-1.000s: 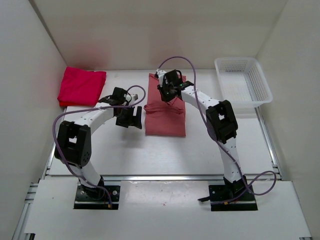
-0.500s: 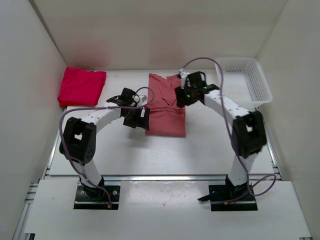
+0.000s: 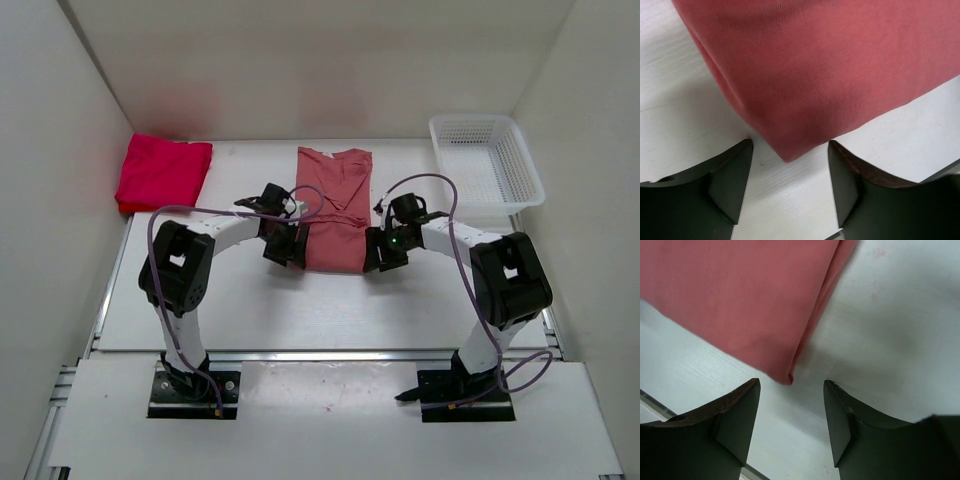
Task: Fold and stack the t-shirts
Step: Grab one side of the 2/3 rectangular tshirt with both arms
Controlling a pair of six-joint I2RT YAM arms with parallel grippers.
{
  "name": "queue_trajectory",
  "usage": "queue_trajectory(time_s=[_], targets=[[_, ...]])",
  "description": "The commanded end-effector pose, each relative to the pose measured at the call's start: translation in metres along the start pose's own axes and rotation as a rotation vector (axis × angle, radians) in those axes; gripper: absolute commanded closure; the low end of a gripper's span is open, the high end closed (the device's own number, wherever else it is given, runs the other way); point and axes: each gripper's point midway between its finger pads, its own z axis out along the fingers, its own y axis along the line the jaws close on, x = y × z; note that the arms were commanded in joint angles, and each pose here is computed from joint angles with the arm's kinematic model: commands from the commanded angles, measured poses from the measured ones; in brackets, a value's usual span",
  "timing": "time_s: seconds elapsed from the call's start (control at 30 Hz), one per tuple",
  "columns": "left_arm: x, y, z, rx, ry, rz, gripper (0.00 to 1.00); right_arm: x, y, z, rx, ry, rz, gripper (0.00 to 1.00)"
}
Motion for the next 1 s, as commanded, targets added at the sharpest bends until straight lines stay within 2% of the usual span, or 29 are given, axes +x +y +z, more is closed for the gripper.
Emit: queue_trajectory(time_s=[0.0,0.07,0.13,0.27,0.3,0.33,0.37,0.4,0.43,0.47,0.63,0.73,0.8,0.9,0.97], targets=[[-0.011,0.001,0.003,-0.01,-0.019,0.0,0.31,-0.035,0.009,-0.001,-0.043,-0.096,0.001,0.47],[-0.013,0.001,0.004,-0.008,-0.018,0.003,0.39,-0.036,0.015,0.003,-0.059,-0.089,0.009,0.48],[-0.012,-0.003,0.003,0.007,-0.015,0.01,0.56,-0.031,0.017,0.007,-0.058,-0.072,0.02,0.48],[-0.008,-0.011,0.006,0.036,-0.006,0.01,0.68,-0.022,0.013,0.012,-0.028,-0.039,0.053,0.55],[-0.007,-0.01,0.005,0.032,-0.005,0.007,0.75,-0.021,0.011,0.013,-0.021,-0.033,0.061,0.58],[-0.008,-0.01,0.007,0.036,-0.004,0.01,0.82,-0.019,0.012,0.016,-0.019,-0.023,0.059,0.65],[-0.011,-0.01,0.007,0.035,-0.011,0.006,0.94,-0.016,0.013,0.018,-0.029,-0.015,0.057,0.73],[-0.012,-0.008,0.008,0.023,-0.015,0.002,0.99,-0.019,0.018,0.018,-0.045,-0.017,0.064,0.88],[-0.015,-0.01,0.006,0.024,-0.021,0.01,1.0,-0.02,0.02,0.019,-0.053,-0.018,0.05,0.97],[-0.018,-0.013,0.004,0.035,-0.027,0.019,1.0,-0.025,0.028,0.018,-0.075,-0.029,0.033,1.0],[-0.019,-0.019,-0.021,0.035,-0.062,0.059,1.0,-0.035,0.043,-0.004,-0.132,-0.065,-0.061,1.0],[0.013,-0.032,-0.032,0.057,-0.033,0.082,1.0,-0.022,0.056,-0.025,-0.175,-0.053,-0.119,1.0],[0.049,-0.036,-0.036,0.071,0.024,0.089,1.0,-0.011,0.065,-0.039,-0.192,-0.04,-0.195,0.99],[0.087,-0.041,-0.054,0.099,0.044,0.109,1.0,0.028,0.086,-0.056,-0.228,0.027,-0.267,1.0],[0.105,-0.035,-0.072,0.105,0.025,0.074,1.0,0.051,0.1,-0.065,-0.267,0.067,-0.31,1.0]])
